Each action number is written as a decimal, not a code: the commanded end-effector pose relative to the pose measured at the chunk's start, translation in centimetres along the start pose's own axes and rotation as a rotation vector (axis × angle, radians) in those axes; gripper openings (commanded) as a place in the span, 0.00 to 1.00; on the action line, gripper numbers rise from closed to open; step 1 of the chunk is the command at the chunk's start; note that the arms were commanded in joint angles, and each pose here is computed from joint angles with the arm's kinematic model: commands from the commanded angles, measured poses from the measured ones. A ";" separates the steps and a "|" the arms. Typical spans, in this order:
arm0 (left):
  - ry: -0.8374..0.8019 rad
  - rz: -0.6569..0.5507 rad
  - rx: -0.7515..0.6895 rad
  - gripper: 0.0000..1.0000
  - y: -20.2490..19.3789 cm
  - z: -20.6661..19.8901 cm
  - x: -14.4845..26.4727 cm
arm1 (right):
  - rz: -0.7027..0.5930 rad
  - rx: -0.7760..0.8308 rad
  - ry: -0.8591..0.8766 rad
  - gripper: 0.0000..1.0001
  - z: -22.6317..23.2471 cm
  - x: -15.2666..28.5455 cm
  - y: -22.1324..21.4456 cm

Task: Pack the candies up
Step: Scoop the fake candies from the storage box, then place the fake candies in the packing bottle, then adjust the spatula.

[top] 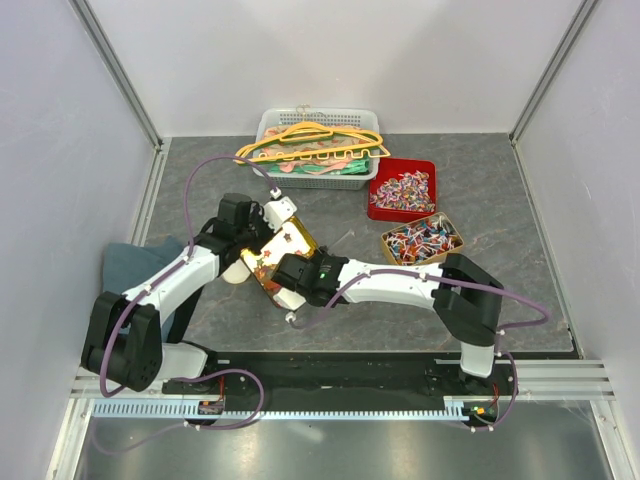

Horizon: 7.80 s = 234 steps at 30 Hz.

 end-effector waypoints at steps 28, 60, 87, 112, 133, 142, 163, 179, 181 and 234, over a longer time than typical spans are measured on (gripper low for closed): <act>0.089 -0.031 0.166 0.02 1.1 1.7 -2.6 | -0.126 -0.532 0.057 0.00 -0.6 -3.6 -2.3; 0.143 0.024 0.489 0.02 -1.1 10.9 -5.2 | -0.158 -0.812 0.046 0.00 5.9 3.7 -10.4; 0.167 0.056 0.763 0.02 -3.8 16.6 -5.0 | 0.119 -0.522 0.119 0.00 12.1 5.0 -9.6; 0.186 0.063 0.779 0.02 -4.3 17.2 -4.1 | 0.342 -0.280 0.070 0.00 11.9 4.3 -9.1; 0.199 0.070 0.780 0.02 -4.6 17.2 -4.1 | 0.453 -0.155 0.020 0.00 10.8 4.7 -8.7; 0.201 0.069 0.783 0.02 -4.6 17.4 -4.1 | 0.462 -0.136 0.007 0.00 10.4 5.0 -8.4; 0.138 0.059 0.745 0.20 -4.0 16.4 -3.4 | 0.133 -0.651 -0.127 0.00 7.9 8.4 -11.9; -0.107 -0.125 0.729 0.80 4.9 12.8 3.5 | -0.138 -0.985 -0.132 0.00 8.1 5.4 -8.4; -0.230 -0.187 0.705 0.81 7.8 10.9 5.3 | -0.152 -1.025 -0.153 0.00 7.2 5.6 -8.7; -0.733 0.079 0.518 0.57 8.5 -6.2 -1.9 | -0.403 -1.158 -0.289 0.00 4.1 10.6 -10.7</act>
Point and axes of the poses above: each gripper's point midway between its finger pads, its own x axis back along the fingers, its own z axis along the line the jaws close on, y = z × x, the point moved 5 cm from there along x, back along the fingers, and after that the axes turned 12 degrees about x, right-handed, at the moved point
